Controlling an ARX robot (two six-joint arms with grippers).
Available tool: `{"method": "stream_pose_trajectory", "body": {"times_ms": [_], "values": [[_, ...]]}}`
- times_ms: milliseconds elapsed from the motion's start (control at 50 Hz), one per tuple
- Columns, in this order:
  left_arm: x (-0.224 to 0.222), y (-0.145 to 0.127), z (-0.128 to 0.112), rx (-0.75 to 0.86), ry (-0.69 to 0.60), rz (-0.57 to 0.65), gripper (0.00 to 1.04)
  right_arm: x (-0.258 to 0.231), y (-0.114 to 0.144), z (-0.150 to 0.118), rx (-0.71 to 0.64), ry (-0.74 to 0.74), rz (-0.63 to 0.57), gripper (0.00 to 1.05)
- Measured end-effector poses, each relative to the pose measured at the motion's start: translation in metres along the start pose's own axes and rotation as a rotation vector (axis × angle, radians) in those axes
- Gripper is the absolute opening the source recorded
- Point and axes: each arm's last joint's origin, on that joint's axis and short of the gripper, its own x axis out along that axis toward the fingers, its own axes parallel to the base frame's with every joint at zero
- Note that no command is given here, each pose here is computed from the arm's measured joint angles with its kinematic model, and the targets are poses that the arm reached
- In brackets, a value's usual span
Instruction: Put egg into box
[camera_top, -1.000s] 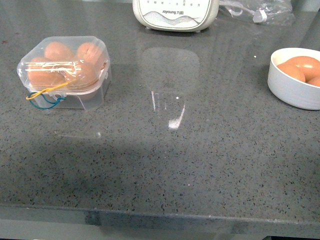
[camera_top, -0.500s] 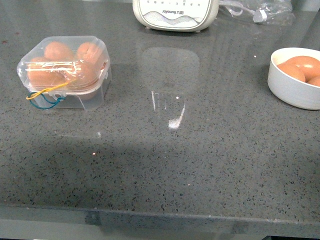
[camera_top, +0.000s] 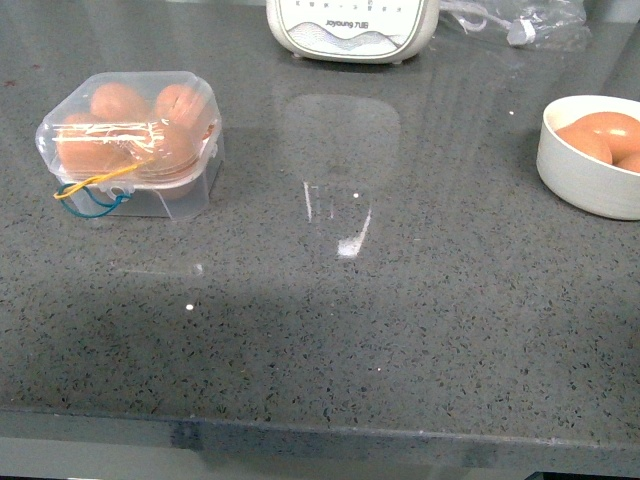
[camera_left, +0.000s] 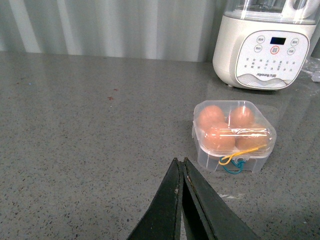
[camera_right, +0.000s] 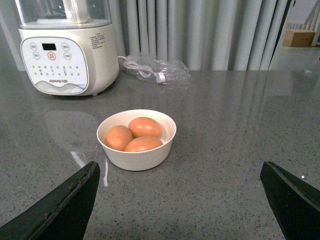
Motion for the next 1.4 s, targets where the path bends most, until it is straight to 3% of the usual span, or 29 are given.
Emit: {"method": "stream_pose_trajectory", "body": {"times_ms": [180,240,440,620,760,1400], "values": [[0.0,0.0,0.0,0.0,0.0,0.0,0.04,0.0,0.0,0.0,0.0,0.0,0.0,0.97],[0.0,0.0,0.0,0.0,0.0,0.0,0.17,0.0,0.0,0.0,0.0,0.0,0.0,0.97],[0.0,0.0,0.0,0.0,0.0,0.0,0.43,0.0,0.0,0.0,0.0,0.0,0.0,0.97],[0.0,0.0,0.0,0.0,0.0,0.0,0.79,0.0,0.0,0.0,0.0,0.0,0.0,0.97],[0.0,0.0,0.0,0.0,0.0,0.0,0.98,0.0,0.0,0.0,0.0,0.0,0.0,0.97],[0.0,0.0,0.0,0.001,0.0,0.0,0.98,0.0,0.0,0.0,0.0,0.0,0.0,0.97]]}}
